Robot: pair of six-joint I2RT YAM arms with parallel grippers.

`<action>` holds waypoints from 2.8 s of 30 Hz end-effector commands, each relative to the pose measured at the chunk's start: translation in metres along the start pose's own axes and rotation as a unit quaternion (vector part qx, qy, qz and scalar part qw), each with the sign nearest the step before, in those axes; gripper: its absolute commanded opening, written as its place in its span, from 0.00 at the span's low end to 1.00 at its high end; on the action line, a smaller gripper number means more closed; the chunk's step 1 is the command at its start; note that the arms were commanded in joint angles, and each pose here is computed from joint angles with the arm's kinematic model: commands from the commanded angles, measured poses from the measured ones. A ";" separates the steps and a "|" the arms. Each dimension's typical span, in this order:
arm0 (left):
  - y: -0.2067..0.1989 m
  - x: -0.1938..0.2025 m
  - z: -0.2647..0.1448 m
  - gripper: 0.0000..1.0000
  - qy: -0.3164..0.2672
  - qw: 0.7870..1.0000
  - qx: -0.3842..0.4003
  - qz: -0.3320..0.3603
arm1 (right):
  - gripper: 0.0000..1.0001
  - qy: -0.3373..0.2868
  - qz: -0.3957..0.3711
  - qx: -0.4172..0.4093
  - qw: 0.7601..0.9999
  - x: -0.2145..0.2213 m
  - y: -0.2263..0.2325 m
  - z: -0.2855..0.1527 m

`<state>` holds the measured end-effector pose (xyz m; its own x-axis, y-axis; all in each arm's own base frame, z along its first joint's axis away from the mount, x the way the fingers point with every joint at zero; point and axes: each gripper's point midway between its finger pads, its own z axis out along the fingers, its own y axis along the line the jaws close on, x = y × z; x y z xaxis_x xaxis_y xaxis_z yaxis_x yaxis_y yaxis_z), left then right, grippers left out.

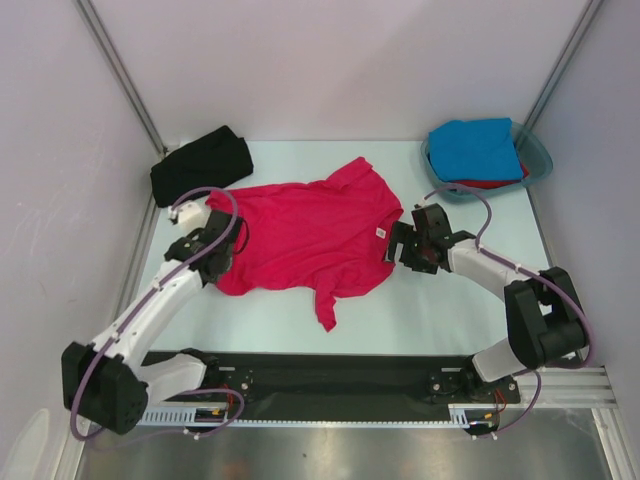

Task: Fold and stack the t-shirts
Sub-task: Flatten the tshirt out

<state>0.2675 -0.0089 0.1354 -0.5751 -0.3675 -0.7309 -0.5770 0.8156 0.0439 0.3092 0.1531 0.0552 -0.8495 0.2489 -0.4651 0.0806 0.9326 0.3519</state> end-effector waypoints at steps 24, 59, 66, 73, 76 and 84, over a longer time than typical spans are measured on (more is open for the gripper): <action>0.024 -0.025 -0.016 0.84 -0.080 0.993 0.024 -0.086 | 0.87 0.020 0.070 -0.069 0.995 0.014 0.011 0.025; -0.007 -0.007 0.004 0.81 -0.034 0.998 0.057 -0.021 | 0.00 0.033 0.080 -0.058 0.995 0.052 0.010 0.010; -0.014 -0.007 0.007 0.81 -0.028 0.997 0.065 -0.008 | 0.00 -0.041 0.063 0.020 0.997 0.033 -0.021 -0.054; -0.023 -0.005 0.010 0.82 -0.008 0.998 0.069 0.012 | 0.00 -0.039 0.084 0.084 0.992 0.052 -0.052 -0.099; -0.026 -0.001 0.012 0.81 0.000 0.997 0.070 0.020 | 0.00 -0.040 0.099 0.088 0.990 0.060 -0.050 -0.112; -0.032 -0.001 0.014 0.82 0.005 0.997 0.076 0.028 | 0.09 -0.068 0.136 0.121 0.981 0.054 -0.053 -0.138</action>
<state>0.2819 -0.0233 0.1091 -0.6346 -0.3250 -0.7012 -0.4678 0.8837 0.0138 0.1835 0.0914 0.1041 -0.7673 0.4681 -0.4383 0.3789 0.8824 0.2789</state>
